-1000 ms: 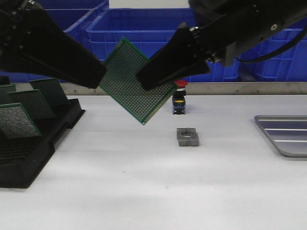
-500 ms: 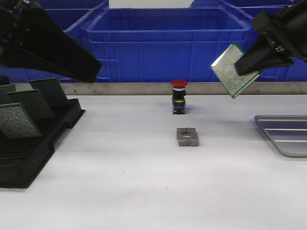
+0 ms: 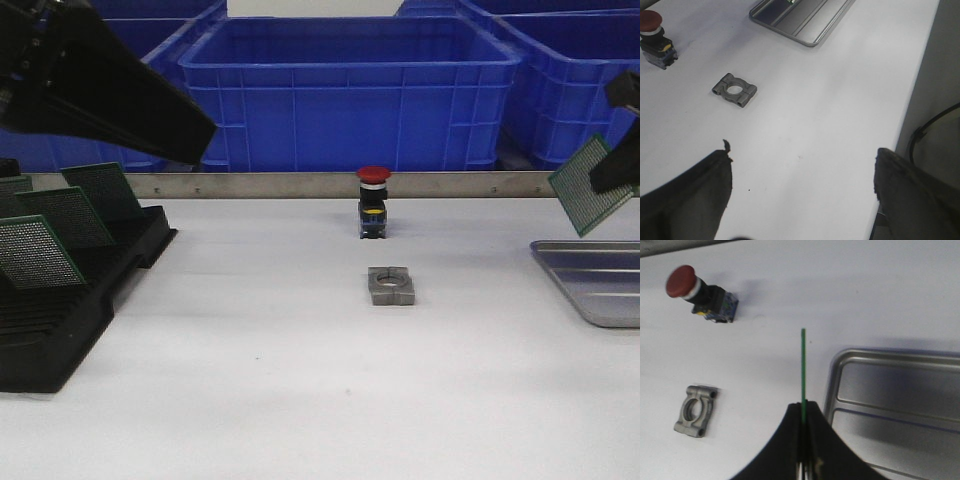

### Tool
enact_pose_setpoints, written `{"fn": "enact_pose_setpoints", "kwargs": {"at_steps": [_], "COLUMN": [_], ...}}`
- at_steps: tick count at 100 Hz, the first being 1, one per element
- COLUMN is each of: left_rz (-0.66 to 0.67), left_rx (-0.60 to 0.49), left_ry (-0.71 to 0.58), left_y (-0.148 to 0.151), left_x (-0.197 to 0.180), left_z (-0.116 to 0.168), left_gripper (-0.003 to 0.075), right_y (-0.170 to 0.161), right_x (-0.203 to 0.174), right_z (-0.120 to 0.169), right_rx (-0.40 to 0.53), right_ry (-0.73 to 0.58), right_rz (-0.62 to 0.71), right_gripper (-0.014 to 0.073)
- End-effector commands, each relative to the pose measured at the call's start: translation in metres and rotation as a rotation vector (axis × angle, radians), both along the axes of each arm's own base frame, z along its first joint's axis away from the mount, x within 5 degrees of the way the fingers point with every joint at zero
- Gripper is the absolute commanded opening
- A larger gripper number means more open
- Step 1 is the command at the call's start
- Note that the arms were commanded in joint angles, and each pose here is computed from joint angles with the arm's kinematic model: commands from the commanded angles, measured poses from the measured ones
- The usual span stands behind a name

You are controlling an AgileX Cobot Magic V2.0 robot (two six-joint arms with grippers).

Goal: Place circuit board on tray
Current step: 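Lower the board into the silver tray and open the right gripper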

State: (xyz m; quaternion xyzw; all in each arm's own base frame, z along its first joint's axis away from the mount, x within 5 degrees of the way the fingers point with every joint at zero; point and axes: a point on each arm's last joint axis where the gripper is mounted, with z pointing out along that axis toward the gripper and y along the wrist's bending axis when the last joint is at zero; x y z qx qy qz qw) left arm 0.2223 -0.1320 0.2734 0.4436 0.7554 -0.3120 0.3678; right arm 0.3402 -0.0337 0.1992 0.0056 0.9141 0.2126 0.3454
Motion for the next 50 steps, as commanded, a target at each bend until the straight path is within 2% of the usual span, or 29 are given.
{"fn": "enact_pose_setpoints", "kwargs": {"at_steps": [1, 19, 35, 42, 50], "left_rz": [0.021, 0.024, 0.024, 0.024, 0.024], "left_rx": [-0.077, -0.082, -0.082, -0.082, -0.082], "left_ry": [-0.024, -0.023, -0.023, -0.023, -0.023], "left_y": [-0.001, -0.002, -0.002, -0.002, -0.002], "left_x": [-0.001, -0.001, -0.001, -0.001, -0.001], "left_z": [0.018, 0.019, 0.019, 0.019, 0.019], "left_gripper": [0.0545, 0.0545, 0.0545, 0.0545, 0.0545], "right_y": [-0.004, -0.009, -0.010, -0.010, -0.009], "right_x": [0.004, 0.010, 0.012, 0.012, 0.012], "right_z": [0.009, -0.015, -0.023, -0.022, -0.022], "right_rx": [0.020, 0.010, 0.006, 0.010, 0.012], "right_ry": [-0.030, 0.028, 0.046, 0.047, 0.047], "right_rz": [-0.018, -0.049, -0.058, -0.054, -0.052], "right_gripper": [-0.0069, -0.0069, -0.0059, 0.0013, 0.0201]}}
